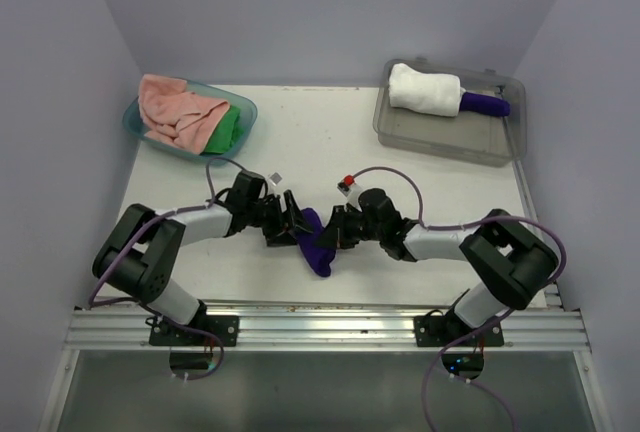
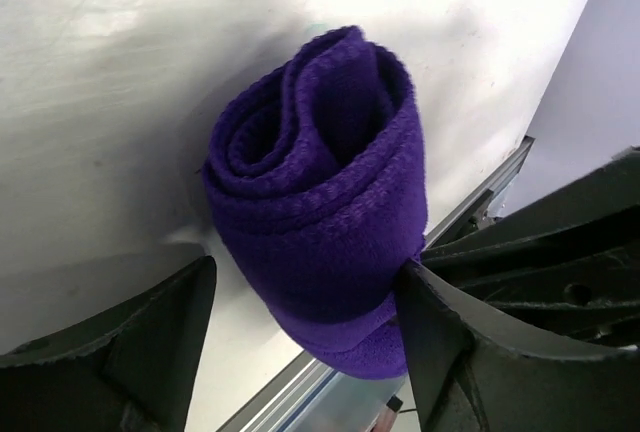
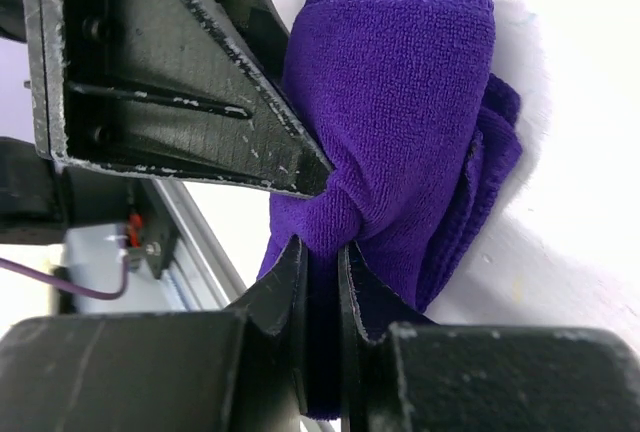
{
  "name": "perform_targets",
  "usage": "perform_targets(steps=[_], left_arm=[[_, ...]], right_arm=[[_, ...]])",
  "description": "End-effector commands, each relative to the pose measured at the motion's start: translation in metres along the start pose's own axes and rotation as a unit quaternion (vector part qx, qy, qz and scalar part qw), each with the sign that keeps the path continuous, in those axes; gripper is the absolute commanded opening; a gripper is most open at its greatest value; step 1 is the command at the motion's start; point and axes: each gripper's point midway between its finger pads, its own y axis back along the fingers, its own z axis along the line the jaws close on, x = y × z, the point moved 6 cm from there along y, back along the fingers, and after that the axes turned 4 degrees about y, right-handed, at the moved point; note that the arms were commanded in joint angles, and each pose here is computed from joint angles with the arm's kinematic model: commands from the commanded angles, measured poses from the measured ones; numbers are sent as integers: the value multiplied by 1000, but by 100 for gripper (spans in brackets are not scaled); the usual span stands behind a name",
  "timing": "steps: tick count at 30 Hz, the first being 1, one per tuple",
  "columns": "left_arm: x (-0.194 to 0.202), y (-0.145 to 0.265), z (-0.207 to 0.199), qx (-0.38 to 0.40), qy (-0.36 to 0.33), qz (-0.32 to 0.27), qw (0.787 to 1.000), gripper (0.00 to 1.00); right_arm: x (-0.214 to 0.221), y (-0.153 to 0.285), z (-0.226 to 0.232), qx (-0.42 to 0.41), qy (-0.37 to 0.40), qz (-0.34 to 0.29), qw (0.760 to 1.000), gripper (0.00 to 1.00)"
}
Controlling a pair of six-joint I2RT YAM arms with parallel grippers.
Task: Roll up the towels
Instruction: Roll the towel, then place the rolled towel into the container
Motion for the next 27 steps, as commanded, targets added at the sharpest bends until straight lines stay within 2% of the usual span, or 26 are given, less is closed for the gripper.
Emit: perform_targets(steps=[1, 3, 5, 9, 12, 13, 15, 16, 18, 19, 23, 24, 26, 27], left_arm=[[-10, -5, -28, 44, -33, -14, 998, 73], [-11, -6, -30, 45, -28, -15, 998, 70], [-13, -6, -38, 59, -32, -17, 998, 63], [-15, -13, -60, 68, -42, -10, 997, 60], [-14, -21, -66, 59, -41, -2, 997, 58], [-14, -22, -67, 59, -41, -1, 997, 57], [-15, -24, -64, 51, -31, -1, 998, 55], [-15, -25, -65, 49, -30, -2, 998, 54], [-15, -25, -63, 42, -25, -1, 999, 53], [-15, -26, -63, 38, -22, -2, 999, 53], [-16, -26, -64, 29, -18, -4, 999, 52], [-16, -26, -65, 30, -18, -4, 999, 52], [-16, -28, -65, 25, -14, -3, 1000, 52], [-16, -28, -66, 25, -16, -4, 1000, 52]], right_arm=[[-1, 3, 6, -50, -32, 2, 998, 0], [1, 6, 1, -60, -53, 2, 997, 0], [4, 5, -8, -62, -74, 7, 995, 0], [11, 7, -15, -68, -97, 26, 993, 0], [5, 12, -15, -41, -71, 21, 996, 15], [10, 16, -20, -8, -80, 35, 996, 31], [6, 25, -23, 44, -67, 26, 996, 43], [4, 29, -24, 62, -62, 20, 996, 56], [1, 39, -31, 132, -42, 7, 990, 62], [-7, 48, -25, 142, -30, -13, 989, 69], [-14, 68, -13, 230, 37, -31, 972, 72], [-24, 73, -10, 270, 66, -42, 960, 73], [-28, 69, 12, 283, 117, -36, 951, 74], [-28, 71, 10, 318, 135, -34, 938, 74]])
